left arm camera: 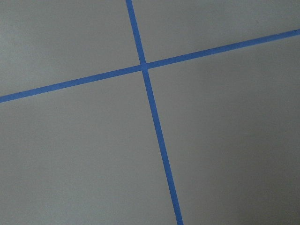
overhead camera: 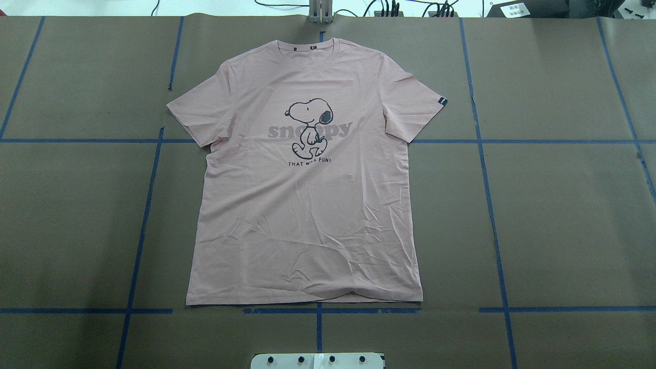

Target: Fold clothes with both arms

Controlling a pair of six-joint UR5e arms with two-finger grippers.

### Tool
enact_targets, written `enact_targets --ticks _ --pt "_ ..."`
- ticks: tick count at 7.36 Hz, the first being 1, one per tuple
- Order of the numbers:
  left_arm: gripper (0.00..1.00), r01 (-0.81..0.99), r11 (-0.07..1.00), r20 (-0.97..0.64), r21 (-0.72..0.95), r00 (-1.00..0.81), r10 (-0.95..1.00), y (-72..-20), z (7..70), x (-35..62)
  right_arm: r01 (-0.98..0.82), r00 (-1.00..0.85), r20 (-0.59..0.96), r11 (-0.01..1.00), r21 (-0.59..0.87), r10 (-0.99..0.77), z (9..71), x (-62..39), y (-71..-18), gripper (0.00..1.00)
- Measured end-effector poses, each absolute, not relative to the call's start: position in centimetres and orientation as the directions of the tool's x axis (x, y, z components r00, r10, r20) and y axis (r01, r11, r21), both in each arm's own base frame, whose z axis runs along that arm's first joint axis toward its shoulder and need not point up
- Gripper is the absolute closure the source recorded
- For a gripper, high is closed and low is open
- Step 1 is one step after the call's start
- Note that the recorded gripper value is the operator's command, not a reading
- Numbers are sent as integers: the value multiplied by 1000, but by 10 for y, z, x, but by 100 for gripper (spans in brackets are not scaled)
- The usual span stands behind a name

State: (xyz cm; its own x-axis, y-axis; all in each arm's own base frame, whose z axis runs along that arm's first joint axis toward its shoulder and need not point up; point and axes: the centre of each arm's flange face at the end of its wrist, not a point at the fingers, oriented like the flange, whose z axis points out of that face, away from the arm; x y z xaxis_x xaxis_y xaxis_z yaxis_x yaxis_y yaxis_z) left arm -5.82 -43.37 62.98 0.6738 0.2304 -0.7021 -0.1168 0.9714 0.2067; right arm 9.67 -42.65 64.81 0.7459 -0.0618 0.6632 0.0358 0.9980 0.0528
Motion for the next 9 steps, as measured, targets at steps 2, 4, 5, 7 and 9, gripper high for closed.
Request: enact_targets --ticks 2,4,5,7,9 --pt "0 -121 971 -681 208 695 232 -435 631 -60 51 744 664 997 54 -74 648 90 -428 0" --pt "0 -124 969 -670 215 703 238 -436 629 -61 67 740 666 995 69 -96 640 82 -436 0" --pt "0 -126 968 -667 217 705 241 -438 629 -61 78 738 664 992 95 -122 626 75 -446 0" --pt "0 -129 958 -653 255 708 269 -442 626 -61 114 729 652 976 183 -208 582 56 -474 0" --pt "0 -130 910 -601 395 712 363 -456 607 -61 117 731 627 955 271 -268 533 48 -511 0"
